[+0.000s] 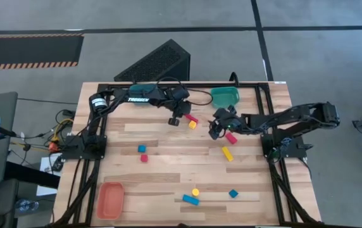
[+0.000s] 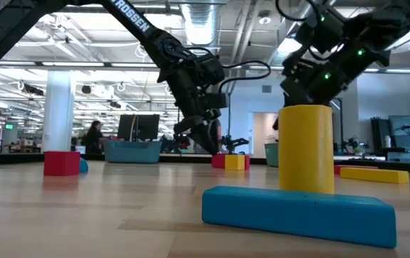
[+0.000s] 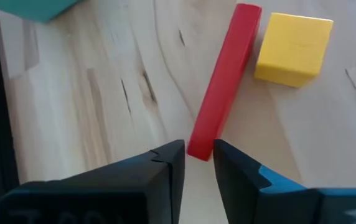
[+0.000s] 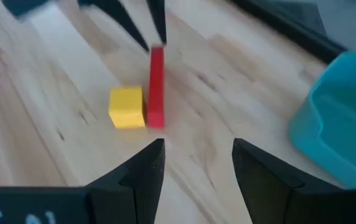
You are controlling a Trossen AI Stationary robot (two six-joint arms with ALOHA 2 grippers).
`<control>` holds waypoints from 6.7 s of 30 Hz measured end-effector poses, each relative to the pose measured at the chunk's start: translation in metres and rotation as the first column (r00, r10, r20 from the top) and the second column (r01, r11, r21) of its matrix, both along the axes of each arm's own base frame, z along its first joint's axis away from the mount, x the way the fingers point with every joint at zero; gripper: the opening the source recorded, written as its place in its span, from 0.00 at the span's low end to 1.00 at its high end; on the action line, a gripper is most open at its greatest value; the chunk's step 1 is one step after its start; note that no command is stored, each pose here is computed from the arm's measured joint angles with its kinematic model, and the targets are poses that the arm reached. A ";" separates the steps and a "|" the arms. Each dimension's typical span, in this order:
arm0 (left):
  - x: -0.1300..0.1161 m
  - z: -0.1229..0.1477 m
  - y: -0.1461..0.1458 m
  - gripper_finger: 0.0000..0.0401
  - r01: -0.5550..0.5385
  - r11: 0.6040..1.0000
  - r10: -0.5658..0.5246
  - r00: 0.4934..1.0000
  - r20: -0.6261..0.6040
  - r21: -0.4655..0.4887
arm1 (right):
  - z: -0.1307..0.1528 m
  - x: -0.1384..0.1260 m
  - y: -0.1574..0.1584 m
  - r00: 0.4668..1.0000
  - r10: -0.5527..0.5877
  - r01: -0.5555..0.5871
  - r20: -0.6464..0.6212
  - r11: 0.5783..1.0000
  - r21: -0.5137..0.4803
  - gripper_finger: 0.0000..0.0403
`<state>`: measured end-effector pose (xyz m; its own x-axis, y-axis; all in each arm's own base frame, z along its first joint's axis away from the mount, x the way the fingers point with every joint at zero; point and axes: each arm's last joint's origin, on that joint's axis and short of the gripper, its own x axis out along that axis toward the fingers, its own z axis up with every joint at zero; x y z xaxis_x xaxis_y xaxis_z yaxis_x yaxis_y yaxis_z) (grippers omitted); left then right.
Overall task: Sort & place blocks by color
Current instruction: Put the top red block into the blue bin
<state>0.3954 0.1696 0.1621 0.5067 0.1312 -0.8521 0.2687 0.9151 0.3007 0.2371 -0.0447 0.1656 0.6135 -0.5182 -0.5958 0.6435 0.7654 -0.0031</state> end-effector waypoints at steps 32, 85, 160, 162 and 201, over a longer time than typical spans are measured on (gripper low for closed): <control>-0.002 -0.004 0.000 0.31 0.116 0.993 -0.116 0.993 0.013 0.000 | -0.052 0.054 -0.036 0.998 0.030 -0.037 0.051 0.988 0.153 0.04; -0.047 0.022 -0.033 0.03 -0.368 0.927 0.368 0.930 -0.022 -0.065 | 0.012 0.060 0.028 0.990 0.132 -0.134 0.055 0.991 0.030 0.05; -0.168 0.026 -0.089 0.38 -0.421 0.861 0.502 0.611 0.612 -0.285 | 0.037 0.021 0.101 0.990 0.021 -0.049 0.139 0.978 0.201 0.13; -0.165 0.029 -0.093 0.38 -0.385 0.879 0.470 0.609 0.639 -0.279 | 0.031 0.020 0.112 0.991 0.000 -0.033 0.133 0.969 0.243 0.13; -0.043 -0.010 -0.138 0.38 0.048 0.921 0.259 0.665 0.701 -0.386 | -0.035 -0.066 0.081 0.879 -0.340 0.406 -0.335 0.902 0.149 0.67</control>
